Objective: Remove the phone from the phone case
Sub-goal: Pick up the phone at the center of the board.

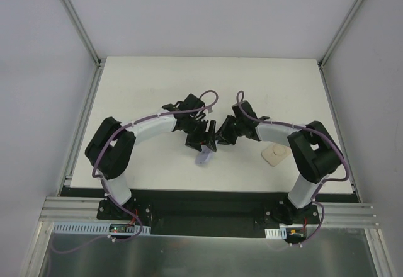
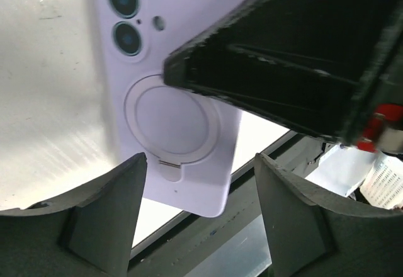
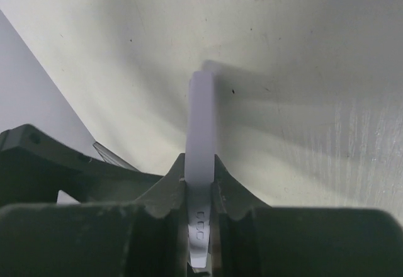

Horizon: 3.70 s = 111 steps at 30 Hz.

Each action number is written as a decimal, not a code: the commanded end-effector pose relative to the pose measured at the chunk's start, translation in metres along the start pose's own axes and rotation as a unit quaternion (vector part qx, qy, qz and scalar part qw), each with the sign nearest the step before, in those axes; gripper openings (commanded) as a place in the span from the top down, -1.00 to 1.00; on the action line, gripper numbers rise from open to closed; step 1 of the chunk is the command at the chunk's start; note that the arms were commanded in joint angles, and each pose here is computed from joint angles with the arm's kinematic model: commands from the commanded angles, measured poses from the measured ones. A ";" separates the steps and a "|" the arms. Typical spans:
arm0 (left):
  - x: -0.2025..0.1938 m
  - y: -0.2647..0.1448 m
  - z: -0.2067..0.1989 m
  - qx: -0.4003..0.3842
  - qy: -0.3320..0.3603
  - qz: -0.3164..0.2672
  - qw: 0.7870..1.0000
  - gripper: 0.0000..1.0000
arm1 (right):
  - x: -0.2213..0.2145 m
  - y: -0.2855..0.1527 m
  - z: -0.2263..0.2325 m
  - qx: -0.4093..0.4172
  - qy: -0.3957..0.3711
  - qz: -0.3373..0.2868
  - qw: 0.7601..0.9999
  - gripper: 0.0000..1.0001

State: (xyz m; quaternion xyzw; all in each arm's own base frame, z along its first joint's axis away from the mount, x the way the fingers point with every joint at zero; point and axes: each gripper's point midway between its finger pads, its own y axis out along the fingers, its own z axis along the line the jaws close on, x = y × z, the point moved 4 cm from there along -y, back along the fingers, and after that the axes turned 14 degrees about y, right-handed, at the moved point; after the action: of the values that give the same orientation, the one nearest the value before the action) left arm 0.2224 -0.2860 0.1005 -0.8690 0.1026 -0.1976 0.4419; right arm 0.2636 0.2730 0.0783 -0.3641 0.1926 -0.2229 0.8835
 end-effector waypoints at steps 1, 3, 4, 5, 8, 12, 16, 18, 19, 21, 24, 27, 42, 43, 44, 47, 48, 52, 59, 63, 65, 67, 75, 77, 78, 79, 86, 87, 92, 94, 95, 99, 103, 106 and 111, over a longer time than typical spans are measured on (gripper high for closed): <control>0.010 -0.023 -0.028 -0.032 0.049 -0.044 0.997 -0.25 | -0.008 -0.007 0.029 0.048 -0.010 0.017 0.999 0.97; 0.011 -0.029 -0.031 -0.027 0.061 -0.058 0.996 -0.54 | -0.008 -0.010 0.030 0.045 -0.008 0.013 0.999 0.97; 0.010 -0.032 -0.032 -0.023 0.065 -0.061 0.996 -0.64 | -0.008 -0.012 0.031 0.044 -0.008 0.012 0.999 0.97; 0.010 -0.033 -0.032 -0.017 0.068 -0.066 0.995 -0.69 | -0.008 -0.014 0.032 0.041 -0.006 0.009 0.999 0.97; 0.010 -0.043 -0.034 0.013 0.089 -0.089 0.992 -0.81 | -0.008 -0.020 0.031 0.015 0.008 0.000 1.000 0.97; 0.005 -0.047 -0.038 0.062 0.148 -0.094 0.983 -0.80 | -0.010 -0.026 0.031 -0.006 0.033 0.000 0.999 0.97; -0.006 -0.038 -0.037 0.118 0.183 -0.067 0.974 -0.76 | -0.011 -0.036 0.032 -0.023 0.053 -0.013 0.998 0.97; -0.007 -0.033 -0.037 0.157 0.203 -0.063 0.964 -0.74 | -0.010 -0.043 0.030 -0.041 0.057 -0.025 0.997 0.97; -0.009 -0.031 -0.035 0.171 0.207 -0.055 0.962 -0.72 | -0.011 -0.045 0.031 -0.044 0.058 -0.028 0.997 0.97; -0.008 -0.028 -0.034 0.205 0.224 -0.055 0.951 -0.69 | -0.010 -0.050 0.031 -0.056 0.062 -0.035 0.996 0.97; -0.004 -0.027 -0.032 0.245 0.237 -0.063 0.938 -0.62 | -0.012 -0.053 0.032 -0.062 0.067 -0.034 0.995 0.97; 0.001 -0.024 -0.038 0.264 0.258 -0.069 0.927 -0.55 | -0.013 -0.054 0.031 -0.077 0.077 -0.028 0.994 0.97; 0.003 -0.016 -0.044 0.297 0.311 -0.061 0.901 0.00 | -0.017 -0.054 0.030 -0.093 0.085 -0.018 0.992 0.97; 0.002 -0.015 -0.044 0.299 0.314 -0.058 0.899 0.00 | -0.016 -0.055 0.030 -0.092 0.086 -0.018 0.992 0.97; 0.001 -0.015 -0.044 0.304 0.319 -0.058 0.896 0.00 | -0.016 -0.055 0.031 -0.093 0.087 -0.017 0.992 0.97; 0.000 -0.014 -0.046 0.314 0.331 -0.057 0.888 0.00 | -0.016 -0.054 0.031 -0.095 0.089 -0.016 0.991 0.97; -0.002 -0.015 -0.048 0.316 0.335 -0.057 0.886 0.00 | -0.016 -0.053 0.031 -0.095 0.089 -0.015 0.991 0.97; -0.003 -0.016 -0.047 0.333 0.345 -0.054 0.876 0.00 | -0.014 -0.054 0.032 -0.095 0.090 -0.016 0.991 0.97; -0.008 -0.016 -0.049 0.346 0.365 -0.053 0.863 0.06 | -0.012 -0.054 0.032 -0.094 0.094 -0.014 0.991 0.97; -0.009 -0.017 -0.051 0.341 0.369 -0.051 0.863 0.16 | -0.010 -0.055 0.031 -0.094 0.096 -0.012 0.991 0.97; -0.011 -0.018 -0.053 0.341 0.374 -0.053 0.861 0.17 | -0.009 -0.055 0.030 -0.094 0.097 -0.011 0.991 0.97; -0.011 -0.019 -0.054 0.341 0.376 -0.055 0.860 0.30 | -0.008 -0.057 0.030 -0.093 0.097 -0.010 0.991 0.98; -0.010 -0.028 -0.052 0.359 0.378 -0.062 0.851 1.00 | -0.005 -0.058 0.030 -0.093 0.092 -0.010 0.991 0.95; -0.009 -0.036 -0.053 0.361 0.375 -0.076 0.850 1.00 | -0.004 -0.060 0.030 -0.090 0.083 -0.013 0.992 0.74; -0.010 -0.039 -0.052 0.365 0.375 -0.079 0.848 1.00 | -0.004 -0.062 0.031 -0.088 0.074 -0.016 0.993 0.64; -0.009 -0.043 -0.051 0.368 0.374 -0.084 0.847 1.00 | -0.003 -0.065 0.033 -0.082 0.065 -0.023 0.994 0.31; -0.008 -0.065 -0.053 0.356 0.374 -0.106 0.850 1.00 | 0.004 -0.094 0.049 -0.038 0.000 -0.070 0.997 -0.70; -0.008 -0.067 -0.052 0.353 0.371 -0.107 0.852 1.00 | 0.005 -0.103 0.054 -0.024 -0.009 -0.079 0.997 -0.71; -0.006 -0.076 -0.049 0.318 0.344 -0.115 0.876 1.00 | 0.010 -0.125 0.058 -0.003 -0.033 -0.108 0.994 -0.73; -0.002 -0.079 -0.047 0.302 0.327 -0.123 0.887 1.00 | 0.012 -0.133 0.059 0.004 -0.040 -0.115 0.993 -0.73; 0.000 -0.085 -0.049 0.289 0.319 -0.133 0.893 1.00 | 0.014 -0.135 0.058 0.004 -0.047 -0.119 0.992 -0.73; 0.002 -0.097 -0.053 0.166 0.263 -0.160 0.937 1.00 | 0.020 -0.153 0.055 0.026 -0.094 -0.137 0.986 -0.70; 0.015 -0.130 -0.048 0.037 0.172 -0.212 0.961 1.00 | 0.013 -0.176 0.068 0.136 -0.184 -0.129 0.965 -0.68; 0.020 -0.143 -0.057 -0.048 0.134 -0.231 0.962 1.00 | -0.003 -0.192 0.078 0.225 -0.249 -0.107 0.936 -0.62; 0.033 -0.164 -0.067 -0.157 0.092 -0.261 0.948 1.00 | -0.019 -0.189 0.085 0.304 -0.253 -0.036 0.918 -0.64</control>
State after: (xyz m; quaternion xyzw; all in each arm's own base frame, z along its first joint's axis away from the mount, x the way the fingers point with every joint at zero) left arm 0.2369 -0.2256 0.2246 -0.8421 -0.0630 -0.3653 0.3918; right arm 0.2466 0.1920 0.2546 -0.2350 -0.0672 -0.2666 0.9323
